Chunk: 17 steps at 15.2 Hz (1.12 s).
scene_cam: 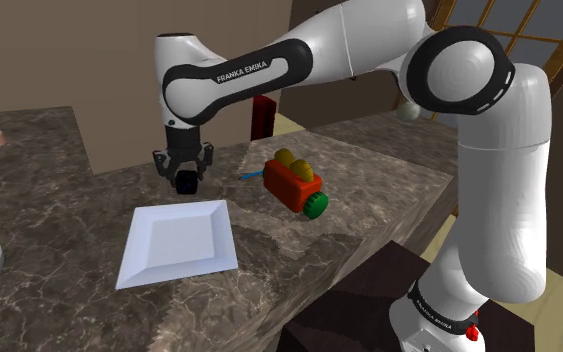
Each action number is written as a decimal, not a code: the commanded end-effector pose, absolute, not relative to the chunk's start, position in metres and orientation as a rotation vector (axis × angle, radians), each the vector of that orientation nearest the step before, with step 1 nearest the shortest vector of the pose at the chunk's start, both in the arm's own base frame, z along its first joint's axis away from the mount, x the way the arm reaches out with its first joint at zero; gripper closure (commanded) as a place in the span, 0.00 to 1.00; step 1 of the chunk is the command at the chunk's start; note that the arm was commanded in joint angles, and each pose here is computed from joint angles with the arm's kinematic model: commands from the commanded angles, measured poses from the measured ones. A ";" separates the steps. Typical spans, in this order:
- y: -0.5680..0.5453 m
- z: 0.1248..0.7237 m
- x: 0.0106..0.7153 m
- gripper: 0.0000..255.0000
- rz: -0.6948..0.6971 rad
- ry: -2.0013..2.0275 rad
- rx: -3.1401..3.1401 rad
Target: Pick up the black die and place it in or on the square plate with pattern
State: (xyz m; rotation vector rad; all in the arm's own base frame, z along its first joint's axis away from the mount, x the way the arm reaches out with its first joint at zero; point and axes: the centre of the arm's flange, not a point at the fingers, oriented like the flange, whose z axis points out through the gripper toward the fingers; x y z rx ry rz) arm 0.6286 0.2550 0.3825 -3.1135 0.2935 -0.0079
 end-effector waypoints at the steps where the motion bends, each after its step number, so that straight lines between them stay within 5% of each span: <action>1: 0.255 0.393 0.629 1.00 -0.008 0.293 -3.114; 11: 0.255 0.441 0.629 1.00 -0.008 0.293 -3.114; 17: 0.302 0.446 0.565 1.00 -0.008 0.293 -3.114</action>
